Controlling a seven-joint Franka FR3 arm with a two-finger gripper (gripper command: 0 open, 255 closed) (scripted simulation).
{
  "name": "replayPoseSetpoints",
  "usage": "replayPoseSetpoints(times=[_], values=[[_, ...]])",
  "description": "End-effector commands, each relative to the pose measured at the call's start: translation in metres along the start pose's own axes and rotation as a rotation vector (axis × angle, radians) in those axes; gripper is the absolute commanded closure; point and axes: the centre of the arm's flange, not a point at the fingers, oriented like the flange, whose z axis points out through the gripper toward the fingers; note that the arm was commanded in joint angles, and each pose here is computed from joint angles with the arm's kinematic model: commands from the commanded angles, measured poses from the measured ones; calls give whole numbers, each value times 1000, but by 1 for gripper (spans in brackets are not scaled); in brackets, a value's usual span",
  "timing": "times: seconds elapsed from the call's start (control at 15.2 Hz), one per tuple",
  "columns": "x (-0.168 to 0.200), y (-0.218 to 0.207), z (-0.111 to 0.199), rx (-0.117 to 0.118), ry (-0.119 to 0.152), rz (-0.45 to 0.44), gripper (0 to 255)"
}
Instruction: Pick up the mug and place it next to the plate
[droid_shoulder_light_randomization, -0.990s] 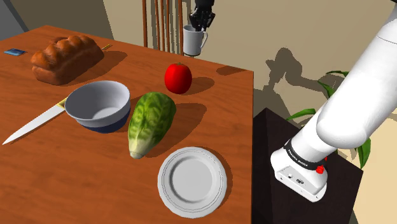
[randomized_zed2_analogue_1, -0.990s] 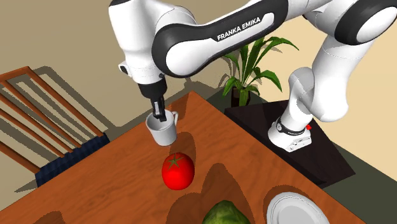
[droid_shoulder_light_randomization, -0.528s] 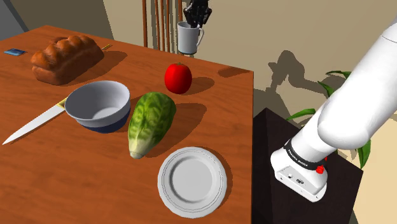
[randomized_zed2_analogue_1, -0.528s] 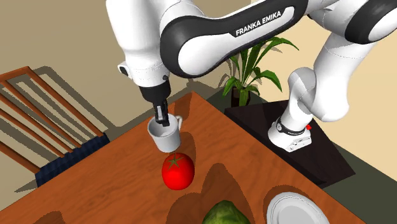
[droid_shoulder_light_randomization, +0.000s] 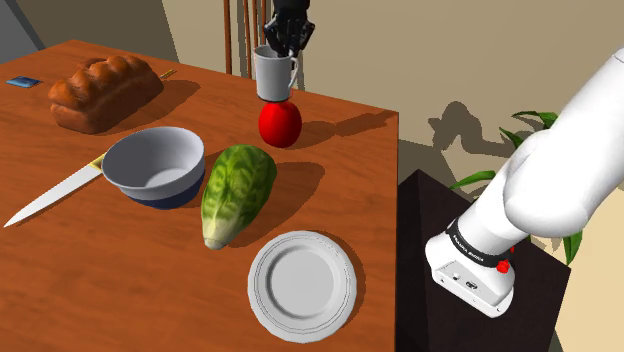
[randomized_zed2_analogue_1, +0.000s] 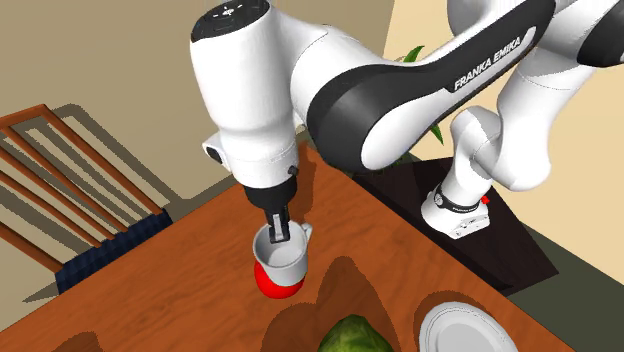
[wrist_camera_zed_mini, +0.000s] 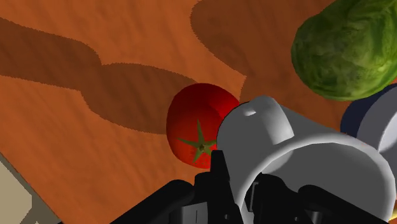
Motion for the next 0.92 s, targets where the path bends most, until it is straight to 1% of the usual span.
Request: replayPoseSetpoints(times=[0.0,0.86], values=[[-13,-25,2,0,0,1,255],[-71,-186,14,0,0,1,255]])
